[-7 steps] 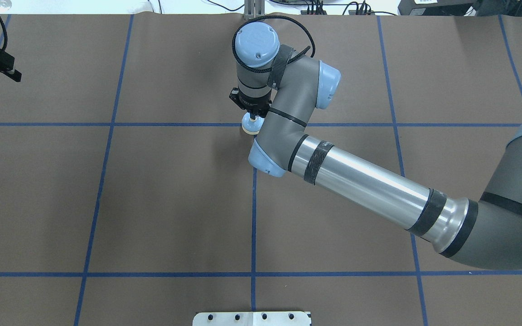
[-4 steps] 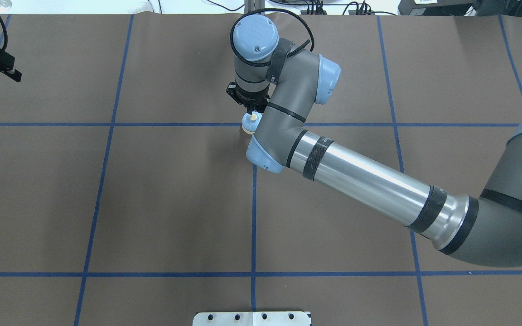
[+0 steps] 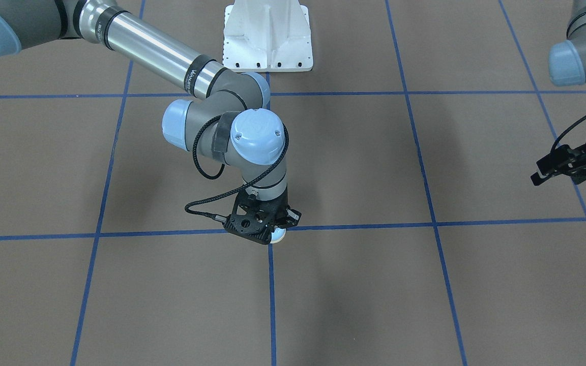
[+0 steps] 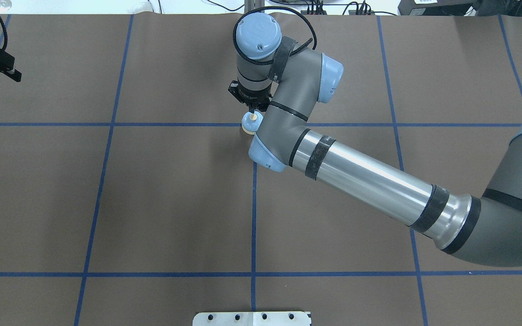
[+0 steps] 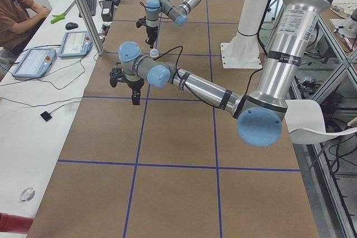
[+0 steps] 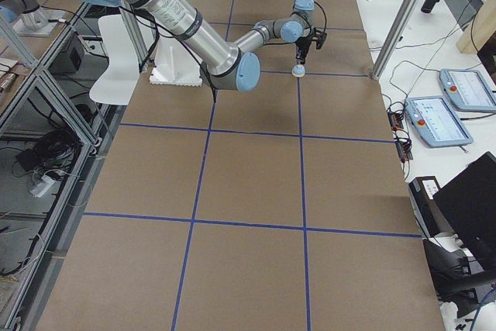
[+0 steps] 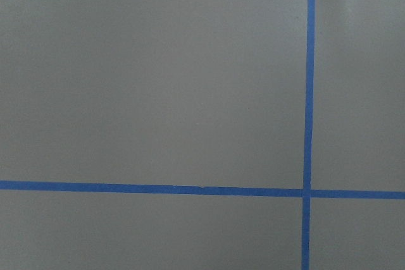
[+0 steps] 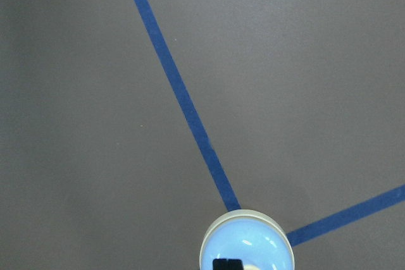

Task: Place and press bell with both arms
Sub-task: 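Press down on the bell's dome with the right gripper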

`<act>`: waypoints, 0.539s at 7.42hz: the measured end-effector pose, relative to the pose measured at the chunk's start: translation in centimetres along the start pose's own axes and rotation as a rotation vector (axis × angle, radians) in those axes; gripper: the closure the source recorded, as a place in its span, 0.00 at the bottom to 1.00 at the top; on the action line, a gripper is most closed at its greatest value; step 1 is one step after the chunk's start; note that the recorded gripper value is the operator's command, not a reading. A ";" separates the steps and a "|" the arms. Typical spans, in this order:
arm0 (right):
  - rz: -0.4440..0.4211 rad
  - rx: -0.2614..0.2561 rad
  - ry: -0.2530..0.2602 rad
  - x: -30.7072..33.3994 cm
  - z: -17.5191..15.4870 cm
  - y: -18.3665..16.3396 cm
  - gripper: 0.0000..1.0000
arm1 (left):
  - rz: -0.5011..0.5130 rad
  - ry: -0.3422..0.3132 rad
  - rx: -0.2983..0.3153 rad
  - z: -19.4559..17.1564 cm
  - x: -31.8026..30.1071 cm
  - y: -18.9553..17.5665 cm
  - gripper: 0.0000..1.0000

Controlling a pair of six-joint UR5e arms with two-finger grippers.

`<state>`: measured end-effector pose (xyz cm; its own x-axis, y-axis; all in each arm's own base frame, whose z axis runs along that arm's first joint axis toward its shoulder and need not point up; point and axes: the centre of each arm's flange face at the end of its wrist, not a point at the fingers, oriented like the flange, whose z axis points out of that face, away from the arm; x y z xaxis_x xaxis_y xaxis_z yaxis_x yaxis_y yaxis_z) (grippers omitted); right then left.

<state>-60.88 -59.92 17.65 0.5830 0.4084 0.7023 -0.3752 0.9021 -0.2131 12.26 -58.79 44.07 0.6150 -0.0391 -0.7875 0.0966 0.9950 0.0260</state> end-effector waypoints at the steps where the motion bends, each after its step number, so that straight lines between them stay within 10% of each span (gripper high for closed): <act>1: -0.001 -0.004 0.011 0.5 0.8 0.3 1.00 | 0.000 0.000 0.000 0.0 0.0 0.0 0.00; 4: -0.001 -0.008 0.011 0.6 0.9 0.6 1.00 | -0.004 -0.003 -0.005 0.0 0.1 0.0 0.00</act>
<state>-61.38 -59.30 18.51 0.5912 0.4085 0.6954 -0.3689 0.9037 -0.2173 12.35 -58.82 44.02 0.6168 -0.0435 -0.7859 0.0953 0.9953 0.0197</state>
